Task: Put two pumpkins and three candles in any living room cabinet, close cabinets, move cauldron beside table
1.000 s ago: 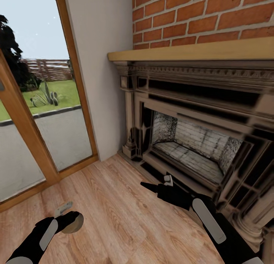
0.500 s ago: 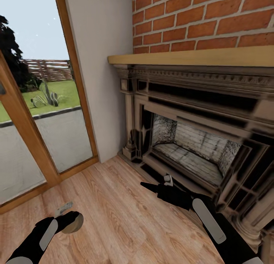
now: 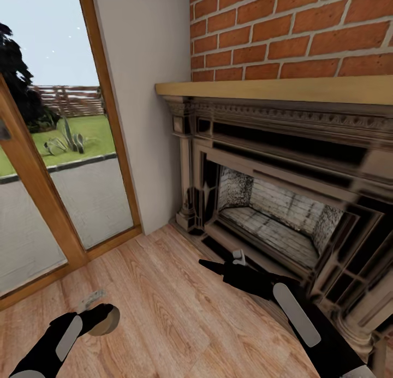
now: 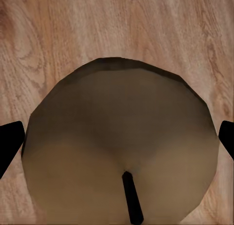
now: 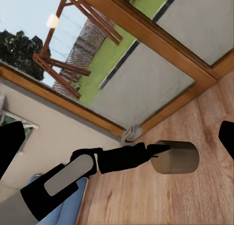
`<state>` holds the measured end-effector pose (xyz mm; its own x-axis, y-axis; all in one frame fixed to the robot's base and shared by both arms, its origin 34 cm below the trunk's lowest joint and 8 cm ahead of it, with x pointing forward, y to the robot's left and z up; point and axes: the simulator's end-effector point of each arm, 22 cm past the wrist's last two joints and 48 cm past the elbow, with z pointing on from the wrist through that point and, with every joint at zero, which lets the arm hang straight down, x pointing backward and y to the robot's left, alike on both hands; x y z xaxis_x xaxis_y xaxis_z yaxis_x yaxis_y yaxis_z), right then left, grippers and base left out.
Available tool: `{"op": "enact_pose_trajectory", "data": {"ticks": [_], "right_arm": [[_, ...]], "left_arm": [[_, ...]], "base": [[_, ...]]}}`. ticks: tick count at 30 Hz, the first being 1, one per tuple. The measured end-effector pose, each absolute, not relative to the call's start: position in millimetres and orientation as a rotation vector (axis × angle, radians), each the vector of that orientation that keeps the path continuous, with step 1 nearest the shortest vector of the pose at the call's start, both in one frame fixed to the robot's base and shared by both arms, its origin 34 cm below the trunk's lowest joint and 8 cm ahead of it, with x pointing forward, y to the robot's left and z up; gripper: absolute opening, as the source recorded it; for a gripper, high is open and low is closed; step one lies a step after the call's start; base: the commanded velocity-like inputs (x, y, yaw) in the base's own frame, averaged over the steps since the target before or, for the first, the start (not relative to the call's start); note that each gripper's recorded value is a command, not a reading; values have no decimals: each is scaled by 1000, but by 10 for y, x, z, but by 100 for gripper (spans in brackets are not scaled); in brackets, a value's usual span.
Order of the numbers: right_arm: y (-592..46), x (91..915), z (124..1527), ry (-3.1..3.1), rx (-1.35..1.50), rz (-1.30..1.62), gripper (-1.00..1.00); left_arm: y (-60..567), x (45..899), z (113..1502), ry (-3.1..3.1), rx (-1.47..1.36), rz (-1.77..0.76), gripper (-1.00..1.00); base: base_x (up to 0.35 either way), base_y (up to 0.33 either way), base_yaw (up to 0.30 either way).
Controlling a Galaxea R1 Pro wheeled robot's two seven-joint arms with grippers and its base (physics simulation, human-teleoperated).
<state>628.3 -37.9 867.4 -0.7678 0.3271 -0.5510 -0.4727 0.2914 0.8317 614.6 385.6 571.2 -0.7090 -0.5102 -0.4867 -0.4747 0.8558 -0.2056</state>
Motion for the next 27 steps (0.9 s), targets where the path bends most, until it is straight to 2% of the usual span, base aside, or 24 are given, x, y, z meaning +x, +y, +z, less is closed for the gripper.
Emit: {"op": "enact_pose_trajectory", "data": {"ticks": [9,15,27], "right_arm": [[-263,6170,8485,1941,-156,1555,100],[-263,6160,8348,1965,-140,1550,100],[-334,6158,8083,2027,-86,1539,100]], "left_arm": [[3642,5859,5452,2538,-748,-116,-100],[3597,5705,5320,2574,-765,-115,-100],[3549,5574,5211,2609,-777,-116,-100]], "base": [[-8,0,0],[-153,0,0],[-54,0,0]]}}
